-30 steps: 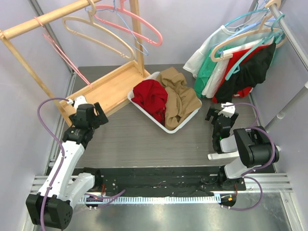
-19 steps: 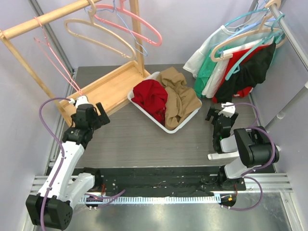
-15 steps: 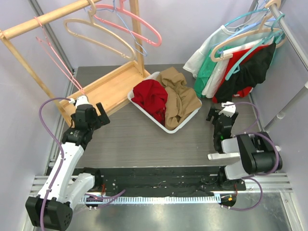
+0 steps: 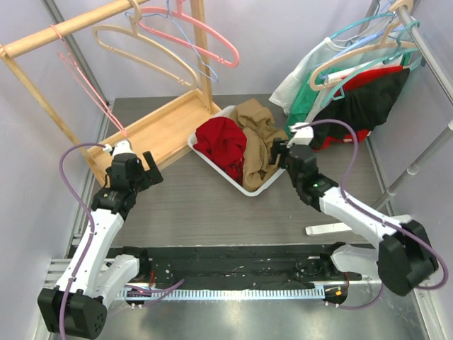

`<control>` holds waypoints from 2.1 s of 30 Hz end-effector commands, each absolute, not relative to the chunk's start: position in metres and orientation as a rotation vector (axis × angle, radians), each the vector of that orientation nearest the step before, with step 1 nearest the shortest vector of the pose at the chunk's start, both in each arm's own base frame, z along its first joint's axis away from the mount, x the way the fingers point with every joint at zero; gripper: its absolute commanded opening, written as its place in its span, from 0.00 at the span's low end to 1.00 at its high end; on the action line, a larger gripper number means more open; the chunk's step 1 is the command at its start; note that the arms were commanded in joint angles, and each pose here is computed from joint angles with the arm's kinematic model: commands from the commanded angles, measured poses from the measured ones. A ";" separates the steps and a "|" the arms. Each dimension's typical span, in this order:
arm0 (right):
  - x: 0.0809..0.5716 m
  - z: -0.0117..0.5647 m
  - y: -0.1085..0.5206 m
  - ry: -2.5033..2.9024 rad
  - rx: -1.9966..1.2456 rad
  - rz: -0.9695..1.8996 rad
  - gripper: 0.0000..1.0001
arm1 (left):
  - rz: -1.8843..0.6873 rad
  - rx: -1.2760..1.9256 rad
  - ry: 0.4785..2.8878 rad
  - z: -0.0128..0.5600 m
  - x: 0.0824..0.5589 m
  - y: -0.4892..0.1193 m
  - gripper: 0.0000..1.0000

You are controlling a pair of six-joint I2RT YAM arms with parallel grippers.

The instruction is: Place the skirt on the hanger

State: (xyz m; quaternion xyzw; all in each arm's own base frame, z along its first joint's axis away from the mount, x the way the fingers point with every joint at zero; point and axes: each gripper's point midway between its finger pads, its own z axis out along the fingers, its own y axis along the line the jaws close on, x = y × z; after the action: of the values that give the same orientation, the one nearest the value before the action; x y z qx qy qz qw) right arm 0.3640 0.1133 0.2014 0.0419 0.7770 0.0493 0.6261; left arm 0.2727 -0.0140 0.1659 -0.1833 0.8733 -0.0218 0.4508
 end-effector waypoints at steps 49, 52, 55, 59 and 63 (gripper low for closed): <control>0.384 0.198 0.321 1.995 -0.382 0.345 0.01 | -0.176 -0.454 2.110 0.176 0.269 -0.028 1.00; 0.385 0.231 0.316 1.936 -0.355 0.356 0.01 | -0.190 -0.439 2.107 0.179 0.270 -0.030 1.00; 0.381 0.270 0.316 1.867 -0.348 0.404 0.01 | -0.217 -0.404 2.104 0.181 0.272 -0.035 1.00; 0.369 0.332 0.324 1.749 -0.362 0.521 0.01 | -0.300 -0.337 2.098 0.188 0.273 -0.049 1.00; 0.359 0.385 0.330 1.646 -0.400 0.608 0.01 | -0.395 -0.269 2.071 0.200 0.274 -0.065 1.00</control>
State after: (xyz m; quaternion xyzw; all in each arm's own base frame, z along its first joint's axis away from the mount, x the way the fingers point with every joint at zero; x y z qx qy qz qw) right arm 0.3711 0.3185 0.2469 -0.1760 0.8187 0.1679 0.5202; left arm 0.2675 -0.0438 0.1729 -0.1559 0.8703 -0.1067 0.4547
